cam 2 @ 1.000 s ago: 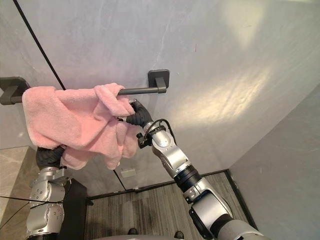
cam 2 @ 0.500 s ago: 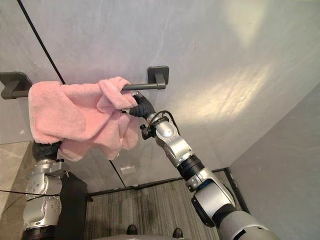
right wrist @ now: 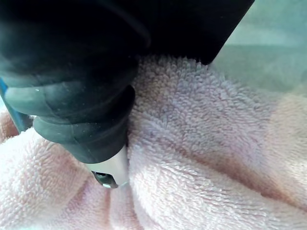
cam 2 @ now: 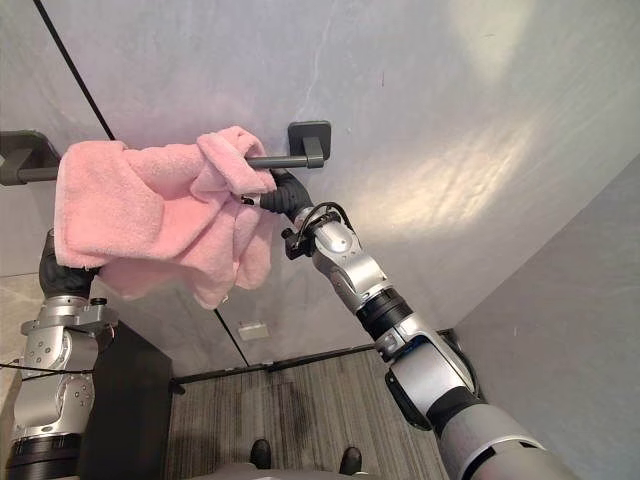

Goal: Organize washtable

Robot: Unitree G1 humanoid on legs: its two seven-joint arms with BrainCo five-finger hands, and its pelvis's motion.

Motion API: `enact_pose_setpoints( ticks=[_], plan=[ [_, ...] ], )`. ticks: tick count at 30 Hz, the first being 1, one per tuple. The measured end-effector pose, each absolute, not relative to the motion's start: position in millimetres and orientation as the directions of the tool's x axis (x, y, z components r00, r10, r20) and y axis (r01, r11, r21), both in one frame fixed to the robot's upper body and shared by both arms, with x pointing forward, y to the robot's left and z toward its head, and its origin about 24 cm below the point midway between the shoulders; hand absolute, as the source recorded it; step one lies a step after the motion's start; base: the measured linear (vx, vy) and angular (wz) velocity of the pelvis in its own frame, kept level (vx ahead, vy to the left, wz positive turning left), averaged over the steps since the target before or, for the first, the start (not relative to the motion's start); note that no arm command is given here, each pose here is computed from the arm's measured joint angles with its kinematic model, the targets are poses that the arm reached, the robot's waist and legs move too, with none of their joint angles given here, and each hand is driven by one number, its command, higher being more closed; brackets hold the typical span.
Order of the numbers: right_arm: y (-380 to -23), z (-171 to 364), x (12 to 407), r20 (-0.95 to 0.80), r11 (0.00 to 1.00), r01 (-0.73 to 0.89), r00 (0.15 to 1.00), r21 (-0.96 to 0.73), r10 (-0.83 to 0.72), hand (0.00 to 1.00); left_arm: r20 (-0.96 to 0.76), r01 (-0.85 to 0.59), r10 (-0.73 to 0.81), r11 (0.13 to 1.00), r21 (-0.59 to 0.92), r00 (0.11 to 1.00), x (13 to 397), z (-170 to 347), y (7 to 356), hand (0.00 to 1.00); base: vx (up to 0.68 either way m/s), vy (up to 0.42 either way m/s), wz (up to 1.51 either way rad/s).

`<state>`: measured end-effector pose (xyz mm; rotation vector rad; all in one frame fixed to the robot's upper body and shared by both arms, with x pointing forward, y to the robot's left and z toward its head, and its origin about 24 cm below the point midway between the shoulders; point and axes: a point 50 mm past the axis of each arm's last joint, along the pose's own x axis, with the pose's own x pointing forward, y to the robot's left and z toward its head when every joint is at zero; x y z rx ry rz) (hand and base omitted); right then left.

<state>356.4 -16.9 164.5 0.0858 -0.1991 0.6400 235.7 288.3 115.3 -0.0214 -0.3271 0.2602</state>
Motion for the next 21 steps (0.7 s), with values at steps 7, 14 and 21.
enact_pose_setpoints(
  ticks=[7,14,21],
  plan=[
    [-16.4,164.5,355.9,0.211,0.788,-0.615,0.772,0.014,0.599,1.0,0.281,-0.251,0.258,0.966,-0.061,0.924,236.7,106.9,291.5,1.0,0.0,0.0,0.0],
    [-16.7,158.4,357.1,0.186,0.787,-0.617,0.774,0.011,0.605,1.0,0.254,-0.257,0.265,0.964,-0.065,0.93,240.2,100.5,294.4,1.0,0.0,0.0,0.0],
    [-16.5,143.8,358.9,0.126,0.79,-0.613,0.784,0.002,0.608,1.0,0.187,-0.271,0.284,0.958,-0.095,0.94,241.1,81.7,294.8,1.0,0.0,0.0,0.01]
  ],
)
